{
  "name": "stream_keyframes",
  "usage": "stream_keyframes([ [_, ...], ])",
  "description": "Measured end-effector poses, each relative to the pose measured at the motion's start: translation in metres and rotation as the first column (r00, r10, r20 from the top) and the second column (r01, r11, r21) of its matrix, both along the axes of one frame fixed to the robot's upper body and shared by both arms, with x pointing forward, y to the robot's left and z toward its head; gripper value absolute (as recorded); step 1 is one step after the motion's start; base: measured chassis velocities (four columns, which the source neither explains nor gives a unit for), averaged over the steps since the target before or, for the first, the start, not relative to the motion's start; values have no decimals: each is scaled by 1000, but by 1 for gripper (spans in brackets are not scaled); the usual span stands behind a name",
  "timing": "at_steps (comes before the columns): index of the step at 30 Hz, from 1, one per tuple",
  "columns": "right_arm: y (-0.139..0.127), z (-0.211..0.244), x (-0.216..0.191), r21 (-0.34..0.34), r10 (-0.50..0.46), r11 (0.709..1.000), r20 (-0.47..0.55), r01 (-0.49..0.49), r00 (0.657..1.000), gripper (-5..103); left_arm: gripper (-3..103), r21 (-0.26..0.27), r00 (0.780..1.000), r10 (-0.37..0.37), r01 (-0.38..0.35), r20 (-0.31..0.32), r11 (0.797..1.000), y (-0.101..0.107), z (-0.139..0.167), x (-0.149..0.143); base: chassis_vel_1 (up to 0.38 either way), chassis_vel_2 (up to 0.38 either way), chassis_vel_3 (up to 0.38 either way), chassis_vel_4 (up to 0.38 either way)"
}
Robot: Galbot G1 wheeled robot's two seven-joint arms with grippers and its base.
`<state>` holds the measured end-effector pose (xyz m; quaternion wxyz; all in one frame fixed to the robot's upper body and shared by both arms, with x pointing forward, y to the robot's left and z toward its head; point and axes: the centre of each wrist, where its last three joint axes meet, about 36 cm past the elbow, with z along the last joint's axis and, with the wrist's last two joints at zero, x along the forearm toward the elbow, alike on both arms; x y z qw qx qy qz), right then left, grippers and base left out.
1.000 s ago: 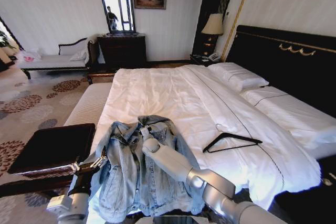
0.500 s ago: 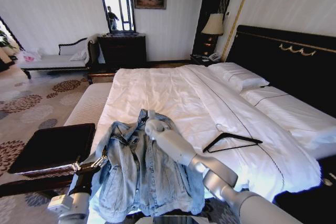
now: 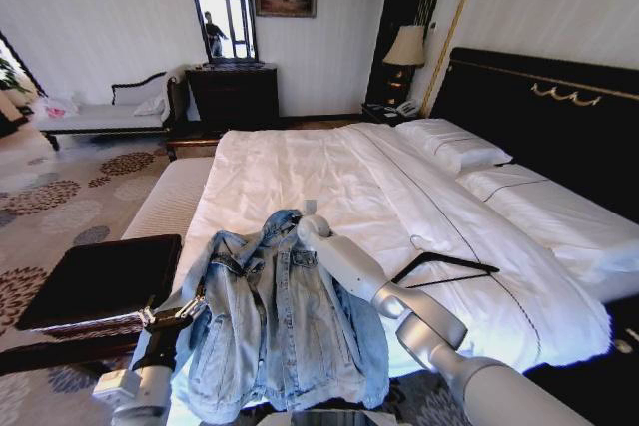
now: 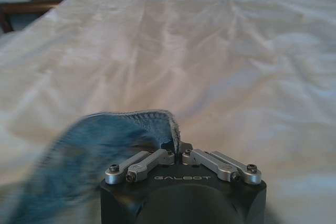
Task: Pick up the clothes from the bed and hang them on the clothes hanger.
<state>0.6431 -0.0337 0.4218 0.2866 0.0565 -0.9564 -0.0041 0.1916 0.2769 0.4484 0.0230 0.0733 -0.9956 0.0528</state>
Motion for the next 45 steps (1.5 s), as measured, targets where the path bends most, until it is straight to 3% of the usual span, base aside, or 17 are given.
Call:
stream_keyframes([
  [13, -34, -46, 13, -170, 52, 985, 71, -40, 996, -1, 100, 18, 1000, -16, 16, -12, 1000, -6, 4, 2, 0, 0, 0, 0],
  [18, -42, -63, 3, -204, 101, 975, 69, -85, 993, 20, 100, 22, 1000, -26, 26, -17, 999, -8, 5, 1, 0, 0, 0, 0],
  [20, -44, -63, 1, -202, 109, 975, 71, -93, 992, 25, 100, 21, 999, -28, 28, -19, 999, -8, 5, 1, 0, 0, 0, 0],
  [21, -46, -62, -1, -195, 111, 976, 74, -95, 991, 36, 100, 23, 999, -29, 30, -18, 999, -9, 6, 1, 0, 0, 0, 0],
  [22, -46, -62, -1, -195, 111, 976, 74, -95, 991, 36, 100, 23, 999, -29, 30, -18, 999, -9, 6, 1, 0, 0, 0, 0],
  [23, -48, -60, -3, -180, 110, 979, 78, -94, 991, 36, 100, 23, 999, -29, 29, -18, 999, -9, 6, 1, 0, 0, 0, 0],
  [26, -53, -52, -12, -130, 108, 987, 89, -96, 990, 52, 100, 24, 999, -29, 29, -19, 999, -9, 6, 1, 0, 0, 0, 0],
  [28, -54, -52, -13, -123, 108, 988, 89, -96, 990, 52, 100, 24, 999, -29, 29, -19, 999, -9, 6, 1, 0, 0, 0, 0],
  [29, -60, -47, -21, -99, 102, 991, 90, -93, 991, 63, 100, 24, 999, -30, 31, -19, 999, -9, 7, 1, 0, 0, 0, 0],
  [32, -67, -43, -27, -90, 96, 992, 99, -87, 990, 68, 100, 23, 999, -34, 34, -19, 999, -10, 7, 1, 0, 0, 0, 0],
  [35, -78, -35, -39, -80, 98, 993, 124, -89, 987, 84, 100, 18, 999, -41, 41, -21, 999, -12, 6, 2, 0, 0, 0, 0],
  [39, -84, -23, -54, -48, 101, 994, 152, -94, 983, 95, 100, 19, 999, -44, 44, -24, 999, -11, 5, 2, 0, 0, 0, 0],
  [45, -94, 0, -87, 22, 100, 994, 187, -106, 977, 100, 100, 27, 997, -61, 62, -41, 998, -8, 3, 5, 0, 0, 0, 0],
])
